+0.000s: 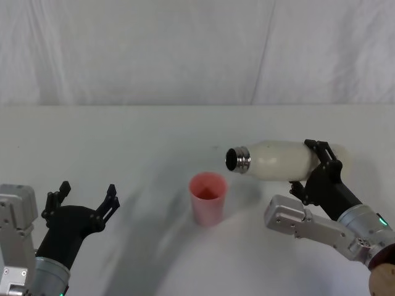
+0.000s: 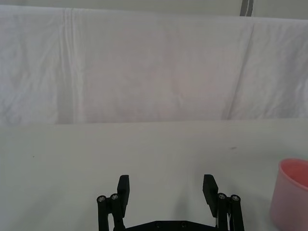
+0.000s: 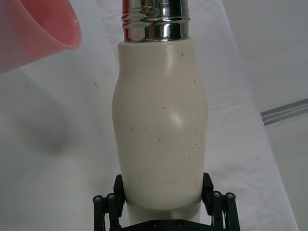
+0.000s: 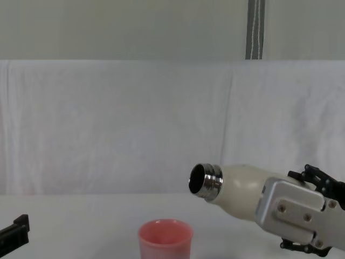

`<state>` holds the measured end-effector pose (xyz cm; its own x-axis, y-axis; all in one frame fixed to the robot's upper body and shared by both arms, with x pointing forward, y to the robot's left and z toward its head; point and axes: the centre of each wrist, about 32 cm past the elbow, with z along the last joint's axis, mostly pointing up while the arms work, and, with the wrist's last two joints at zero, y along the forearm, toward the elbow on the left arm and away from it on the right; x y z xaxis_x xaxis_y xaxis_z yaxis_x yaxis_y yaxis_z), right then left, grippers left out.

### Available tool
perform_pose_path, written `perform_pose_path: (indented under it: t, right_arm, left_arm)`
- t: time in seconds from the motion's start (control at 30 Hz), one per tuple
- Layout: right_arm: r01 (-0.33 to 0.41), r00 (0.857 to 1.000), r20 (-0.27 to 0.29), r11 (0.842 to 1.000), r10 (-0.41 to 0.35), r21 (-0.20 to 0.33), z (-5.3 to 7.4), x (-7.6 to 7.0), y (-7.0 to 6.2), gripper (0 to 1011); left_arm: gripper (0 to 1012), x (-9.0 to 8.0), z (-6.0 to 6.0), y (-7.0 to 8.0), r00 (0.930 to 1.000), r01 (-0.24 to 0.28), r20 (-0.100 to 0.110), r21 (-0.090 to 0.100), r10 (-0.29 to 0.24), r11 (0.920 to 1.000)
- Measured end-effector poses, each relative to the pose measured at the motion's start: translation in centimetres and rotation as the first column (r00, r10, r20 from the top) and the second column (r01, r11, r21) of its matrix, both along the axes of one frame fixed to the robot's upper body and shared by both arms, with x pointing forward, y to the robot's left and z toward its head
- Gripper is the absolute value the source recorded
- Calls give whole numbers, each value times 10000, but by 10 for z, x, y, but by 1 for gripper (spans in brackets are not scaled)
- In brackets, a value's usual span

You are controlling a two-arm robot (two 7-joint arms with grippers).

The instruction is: Grasp the thermos with one hand and pour water into the cup lid.

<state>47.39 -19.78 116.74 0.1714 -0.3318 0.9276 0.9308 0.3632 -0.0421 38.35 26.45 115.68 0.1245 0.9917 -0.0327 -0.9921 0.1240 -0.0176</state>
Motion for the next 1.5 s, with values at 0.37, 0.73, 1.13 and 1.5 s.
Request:
perform_pose_path:
  t: [0.37,0.73,1.13,1.5]
  right_arm:
    - [-78,10000,58,9995,80,-312,-1,-1,2,957]
    - [-76,9998,172,9970,90,-772,0,-1,3,957]
    - [-76,9997,224,9931,103,-1168,1,1,4,957]
    - [-90,9994,328,9903,136,-1385,4,2,4,957]
  left_arm:
    - [1001,0,0,0,10000,0,-1,1,0,10000]
    - [1001,0,0,0,10000,-1,0,0,1,10000]
    - [1001,0,0,0,10000,-1,0,0,1,10000]
    - [1001,0,0,0,10000,-1,0,0,1,10000]
